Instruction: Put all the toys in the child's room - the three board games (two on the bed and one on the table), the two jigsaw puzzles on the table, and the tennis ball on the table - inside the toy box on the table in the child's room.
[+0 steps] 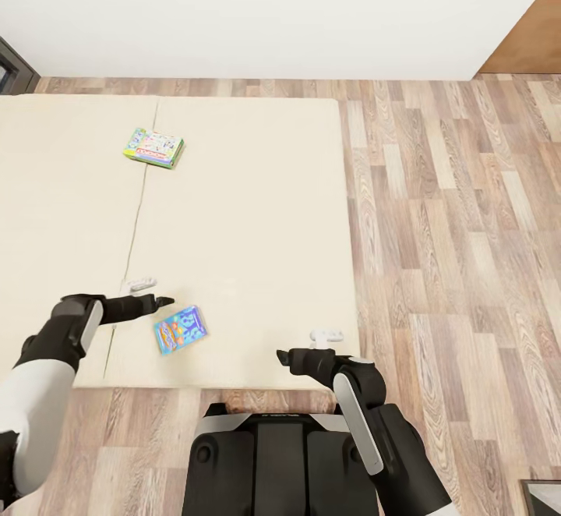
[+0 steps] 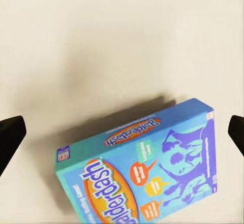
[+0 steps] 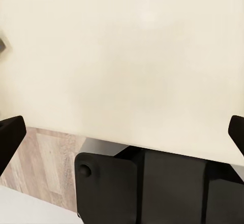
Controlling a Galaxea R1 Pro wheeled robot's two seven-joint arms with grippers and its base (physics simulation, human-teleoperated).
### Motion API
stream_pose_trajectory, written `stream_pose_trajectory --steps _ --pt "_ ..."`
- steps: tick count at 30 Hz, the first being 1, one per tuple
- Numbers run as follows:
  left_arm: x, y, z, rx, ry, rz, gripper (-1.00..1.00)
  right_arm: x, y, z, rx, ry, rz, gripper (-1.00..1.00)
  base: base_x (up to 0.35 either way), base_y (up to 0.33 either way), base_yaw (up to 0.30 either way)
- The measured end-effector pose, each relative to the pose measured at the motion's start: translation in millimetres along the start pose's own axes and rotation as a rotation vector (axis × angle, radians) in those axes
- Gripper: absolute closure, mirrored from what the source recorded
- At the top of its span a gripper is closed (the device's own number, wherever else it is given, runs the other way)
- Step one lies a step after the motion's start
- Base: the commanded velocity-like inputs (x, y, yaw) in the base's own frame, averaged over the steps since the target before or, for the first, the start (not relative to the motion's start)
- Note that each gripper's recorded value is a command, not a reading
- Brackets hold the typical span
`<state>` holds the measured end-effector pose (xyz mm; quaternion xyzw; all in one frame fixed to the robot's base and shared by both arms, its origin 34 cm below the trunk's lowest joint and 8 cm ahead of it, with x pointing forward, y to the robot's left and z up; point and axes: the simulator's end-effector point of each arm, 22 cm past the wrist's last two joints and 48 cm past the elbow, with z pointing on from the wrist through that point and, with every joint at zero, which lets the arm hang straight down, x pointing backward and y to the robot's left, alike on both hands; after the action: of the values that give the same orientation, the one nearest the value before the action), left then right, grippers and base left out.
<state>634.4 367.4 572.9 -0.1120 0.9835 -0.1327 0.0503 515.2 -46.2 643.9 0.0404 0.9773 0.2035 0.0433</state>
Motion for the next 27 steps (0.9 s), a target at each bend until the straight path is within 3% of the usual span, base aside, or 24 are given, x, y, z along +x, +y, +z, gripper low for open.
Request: stream_pose_trajectory --steps 12,27 --pt "25.3 12.9 -0.2 -0.001 0.043 -0.009 -1.00 0.0 0.1 0.0 -0.001 0.000 0.000 -1.00 0.000 0.000 0.000" --pt "65.6 36.5 14.5 -0.121 0.119 -0.038 -1.00 0.6 -0.5 0.3 0.002 0.001 -0.001 -1.00 0.000 0.000 0.000"
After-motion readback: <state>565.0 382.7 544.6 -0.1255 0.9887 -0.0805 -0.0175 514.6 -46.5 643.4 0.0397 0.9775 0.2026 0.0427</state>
